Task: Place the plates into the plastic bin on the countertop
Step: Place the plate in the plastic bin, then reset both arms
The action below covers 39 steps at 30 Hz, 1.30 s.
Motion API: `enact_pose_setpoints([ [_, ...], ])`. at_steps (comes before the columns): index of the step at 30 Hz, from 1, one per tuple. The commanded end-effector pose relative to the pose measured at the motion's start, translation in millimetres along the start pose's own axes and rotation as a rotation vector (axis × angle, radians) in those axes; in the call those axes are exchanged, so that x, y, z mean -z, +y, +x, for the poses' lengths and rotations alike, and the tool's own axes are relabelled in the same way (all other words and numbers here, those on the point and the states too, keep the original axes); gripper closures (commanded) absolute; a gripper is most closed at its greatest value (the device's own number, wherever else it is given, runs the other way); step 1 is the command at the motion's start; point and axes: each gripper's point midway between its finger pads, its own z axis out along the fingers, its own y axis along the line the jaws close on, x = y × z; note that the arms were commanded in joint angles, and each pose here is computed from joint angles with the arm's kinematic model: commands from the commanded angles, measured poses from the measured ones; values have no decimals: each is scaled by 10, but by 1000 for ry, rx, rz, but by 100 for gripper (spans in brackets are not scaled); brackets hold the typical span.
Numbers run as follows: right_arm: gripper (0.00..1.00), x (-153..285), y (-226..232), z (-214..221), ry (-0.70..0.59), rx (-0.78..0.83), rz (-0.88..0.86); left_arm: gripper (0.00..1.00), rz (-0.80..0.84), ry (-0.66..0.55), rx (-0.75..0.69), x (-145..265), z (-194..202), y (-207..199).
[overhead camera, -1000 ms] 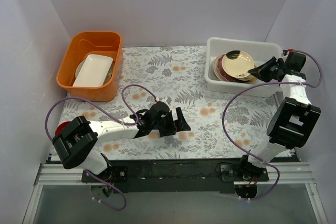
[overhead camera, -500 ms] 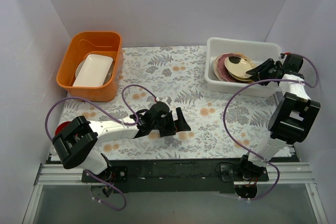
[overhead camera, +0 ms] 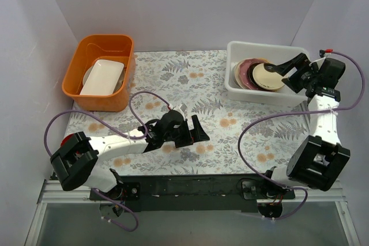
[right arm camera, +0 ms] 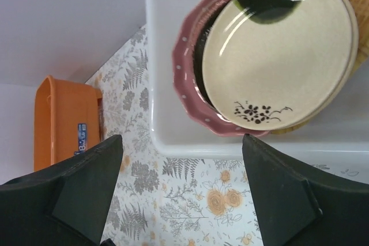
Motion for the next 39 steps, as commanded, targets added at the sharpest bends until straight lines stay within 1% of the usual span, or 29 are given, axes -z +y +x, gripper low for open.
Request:
enact_pose_setpoints([
  [1,9,155,388,-95,-58,105,-91,2,35,-77,-18,152,-163,-140],
  [3,6,180,532,-50,-48,161,-104,2,41,-91,-19,173,-193,-175],
  [6,6,171,674,33,-23,235,-105,2,18,-86,-17,186,-175,-122],
  [11,5,84,776,293,51,352,-66,2,-18,-97,-21,199,-204,-67],
  [12,5,57,786,411,75,389,-48,2,-37,-117,-26,196,-259,-69],
  [13,5,52,783,488,89,407,-41,2,-98,-121,-27,195,-269,54],
  [15,5,20,803,677,121,448,-24,2,-162,-130,-53,206,-318,150],
  [16,4,35,805,747,130,472,-20,2,-225,-143,-59,229,-361,244],
  [17,4,27,732,847,153,479,-5,2,-249,-150,-67,249,-394,277],
  [18,4,9,796,1034,185,518,-13,2,-274,-161,-76,274,-446,322],
  [21,3,32,683,1388,262,569,29,2,-312,-182,-75,370,-591,411],
  [23,3,84,653,1591,297,593,38,2,-291,-196,-65,441,-669,384],
  [24,2,99,537,1737,331,594,56,2,-292,-209,-62,473,-732,406],
  [26,2,169,494,1888,348,610,63,2,-275,-221,-60,542,-782,377],
  [27,2,196,362,2028,382,602,83,2,-275,-232,-52,573,-837,393],
  [29,2,268,290,2146,401,604,79,2,-271,-241,-53,633,-877,391],
  [30,2,302,167,2247,426,596,96,2,-276,-247,-47,661,-903,412],
  [34,2,435,-25,2404,433,599,100,2,-249,-271,-44,771,-938,375],
  [39,2,517,-142,2458,424,606,111,2,-203,-295,-53,881,-952,316],
])
